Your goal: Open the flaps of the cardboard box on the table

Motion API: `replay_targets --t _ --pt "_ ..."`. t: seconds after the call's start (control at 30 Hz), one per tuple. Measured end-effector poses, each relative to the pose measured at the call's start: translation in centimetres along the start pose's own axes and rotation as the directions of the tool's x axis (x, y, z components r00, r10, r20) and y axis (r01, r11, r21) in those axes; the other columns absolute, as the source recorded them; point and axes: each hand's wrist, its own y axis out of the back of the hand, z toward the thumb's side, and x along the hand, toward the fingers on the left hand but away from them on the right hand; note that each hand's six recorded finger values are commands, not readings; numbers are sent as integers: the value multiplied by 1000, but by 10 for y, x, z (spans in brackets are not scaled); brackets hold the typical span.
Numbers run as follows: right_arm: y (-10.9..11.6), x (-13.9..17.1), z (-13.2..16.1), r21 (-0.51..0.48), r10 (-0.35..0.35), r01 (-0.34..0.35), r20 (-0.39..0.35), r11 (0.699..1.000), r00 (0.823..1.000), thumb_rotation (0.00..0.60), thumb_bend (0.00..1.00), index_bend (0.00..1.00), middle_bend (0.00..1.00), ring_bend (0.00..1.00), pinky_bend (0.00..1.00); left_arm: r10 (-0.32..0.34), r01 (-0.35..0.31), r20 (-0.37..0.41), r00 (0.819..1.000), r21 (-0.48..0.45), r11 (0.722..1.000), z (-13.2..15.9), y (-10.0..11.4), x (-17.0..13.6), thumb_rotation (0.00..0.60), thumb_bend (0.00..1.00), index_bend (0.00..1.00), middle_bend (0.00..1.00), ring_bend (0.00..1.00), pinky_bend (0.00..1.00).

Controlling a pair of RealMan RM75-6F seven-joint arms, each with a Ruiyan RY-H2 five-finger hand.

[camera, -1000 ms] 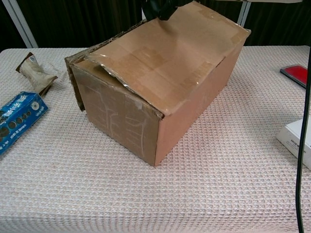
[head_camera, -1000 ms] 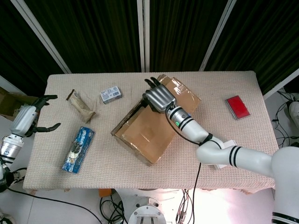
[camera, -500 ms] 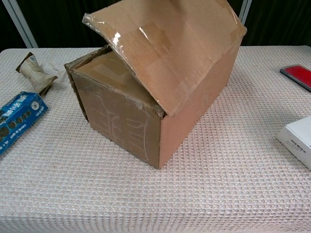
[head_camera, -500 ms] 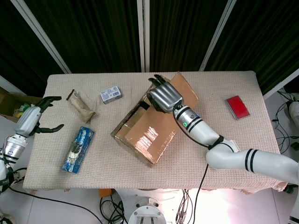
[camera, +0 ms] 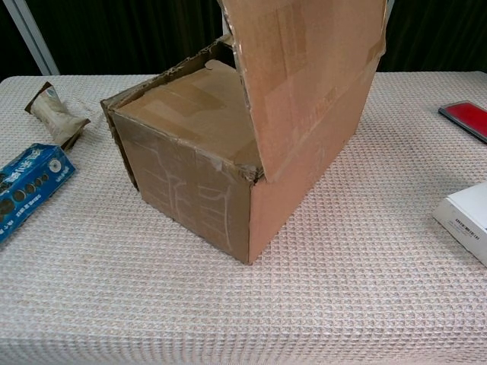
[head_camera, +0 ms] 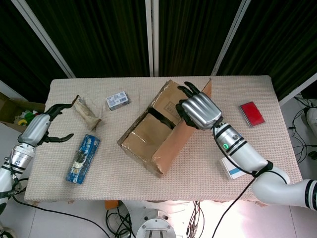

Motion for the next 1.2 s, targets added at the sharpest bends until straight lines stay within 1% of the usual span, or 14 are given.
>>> replay_targets --t 0.13,0.23,0.47,0.6,0.7,0.73,0.8,0.83,0.87,0.9,0.93,1.0,1.07,1.2 --pt "-7 21 -7 -27 -1 1 -1 1000 1000 572 829 605 531 68 0 -3 3 5 1000 2 1000 4 -2 0 515 220 131 156 105 252" --pt "-11 33 -11 -42 -9 9 -9 999 1000 570 825 602 528 68 0 -6 6 11 1000 3 1000 6 -4 0 514 220 131 156 105 252" --pt "-11 65 -19 -70 -45 42 -35 997 998 569 823 574 511 68 0 -14 14 19 1000 8 1000 11 -8 -2 516 220 131 156 105 252" --pt "-11 85 -27 -79 -55 53 -28 996 998 568 822 557 506 68 0 -20 19 14 1000 8 1000 11 -10 -2 515 219 131 155 105 252" --pt "-12 98 -32 -76 -54 53 -16 996 998 565 813 519 487 67 0 -22 22 11 1000 7 1000 10 -12 -2 514 220 131 156 105 252" --pt "-12 103 -34 -78 -57 56 -13 995 998 564 803 486 459 64 0 -23 23 10 1000 7 1000 10 -12 -2 513 220 131 156 105 252" --pt "-10 108 -35 -86 -70 69 -13 994 997 558 784 392 361 48 0 -25 25 10 1000 8 1000 10 -13 -3 515 220 131 156 105 252" --pt "-7 111 -35 -93 -85 84 -16 992 996 554 755 309 274 26 0 -26 26 10 1000 9 1000 10 -13 -3 515 220 131 155 105 252" --pt "-5 112 -35 -98 -100 98 -18 990 995 552 732 257 226 15 0 -26 26 11 1000 9 1000 10 -13 -2 516 219 131 156 105 252" --pt "-3 114 -35 -104 -117 115 -20 988 993 549 699 182 169 2 0 -26 26 11 1000 9 1000 10 -13 -2 516 219 131 156 105 252" --pt "1 117 -36 -111 -142 139 -22 984 990 548 673 113 127 0 0 -26 26 12 1000 8 1000 11 -13 -2 516 219 131 156 105 252" --pt "6 121 -39 -119 -178 174 -22 977 984 541 667 27 81 0 0 -27 27 15 1000 8 1000 12 -14 -2 515 219 131 156 105 252" --pt "7 123 -44 -123 -199 196 -15 973 980 534 668 0 55 0 0 -29 29 18 999 9 1000 12 -15 -2 516 219 131 156 106 252" --pt "1 121 -50 -108 -185 184 6 977 983 521 663 0 4 0 0 -33 33 17 999 11 999 12 -17 -2 515 220 131 156 105 252"
